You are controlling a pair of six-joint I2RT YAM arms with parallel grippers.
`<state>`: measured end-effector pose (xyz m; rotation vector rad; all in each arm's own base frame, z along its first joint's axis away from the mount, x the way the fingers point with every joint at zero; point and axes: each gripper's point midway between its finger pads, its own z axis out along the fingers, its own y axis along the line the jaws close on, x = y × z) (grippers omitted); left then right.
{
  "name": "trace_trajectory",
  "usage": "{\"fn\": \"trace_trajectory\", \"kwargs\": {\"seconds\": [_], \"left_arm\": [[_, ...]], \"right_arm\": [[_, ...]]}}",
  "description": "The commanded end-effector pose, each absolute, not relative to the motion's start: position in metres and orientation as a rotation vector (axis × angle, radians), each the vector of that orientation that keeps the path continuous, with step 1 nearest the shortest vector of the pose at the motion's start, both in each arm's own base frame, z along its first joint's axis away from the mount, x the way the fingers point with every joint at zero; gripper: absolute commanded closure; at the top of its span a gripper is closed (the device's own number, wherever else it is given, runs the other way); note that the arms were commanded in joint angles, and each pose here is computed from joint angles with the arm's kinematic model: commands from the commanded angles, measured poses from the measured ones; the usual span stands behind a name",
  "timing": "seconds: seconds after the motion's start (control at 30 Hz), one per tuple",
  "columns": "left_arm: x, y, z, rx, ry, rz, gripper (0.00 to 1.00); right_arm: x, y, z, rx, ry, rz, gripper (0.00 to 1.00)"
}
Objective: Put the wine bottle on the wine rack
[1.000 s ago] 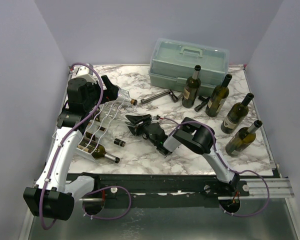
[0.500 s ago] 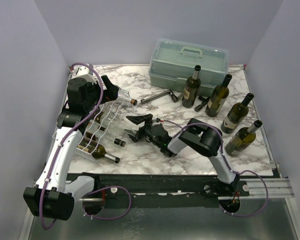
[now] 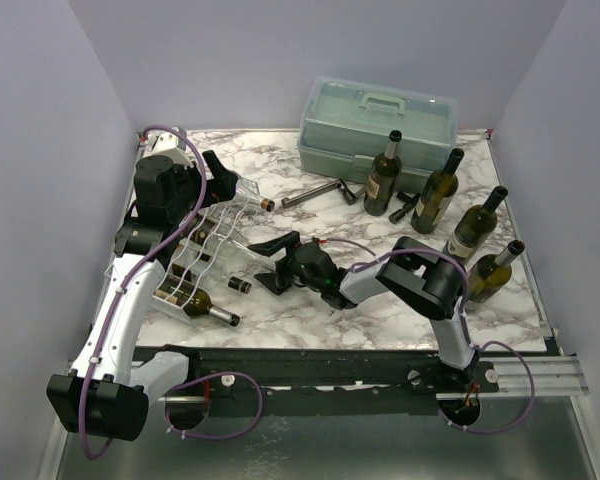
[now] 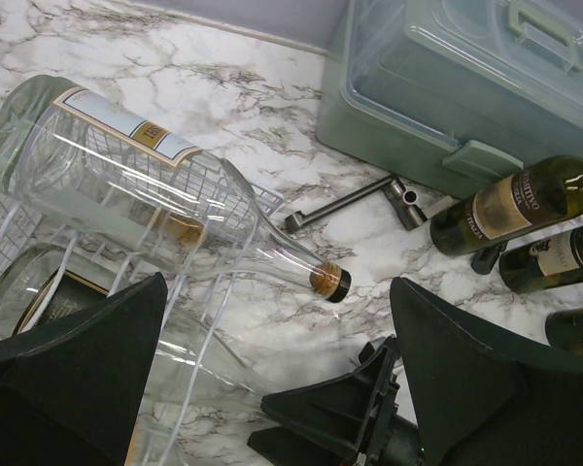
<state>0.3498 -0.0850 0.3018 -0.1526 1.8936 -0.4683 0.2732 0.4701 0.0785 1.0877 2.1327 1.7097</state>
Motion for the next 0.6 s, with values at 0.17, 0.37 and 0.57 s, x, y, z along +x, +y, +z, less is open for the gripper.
{"fn": "trace_trajectory", "kwargs": {"seconds": [0.17, 0.37, 0.57], "left_arm": [[0.349, -0.087, 0.302, -0.146, 1.885, -0.492, 0.01], [0.349, -0.087, 0.302, -0.148, 1.885, -0.492, 0.01], [0.349, -0.088, 0.302, -0.146, 1.886, -0.499, 0.01]], "right_arm": [[0.240, 0.431, 0.028, 1.034, 2.344, 1.403, 0.04], [0.245, 0.396, 0.023, 0.995, 2.326, 1.234, 0.07], [0.256, 0.381, 0.024, 0.883, 2.343, 1.176, 0.16]]}}
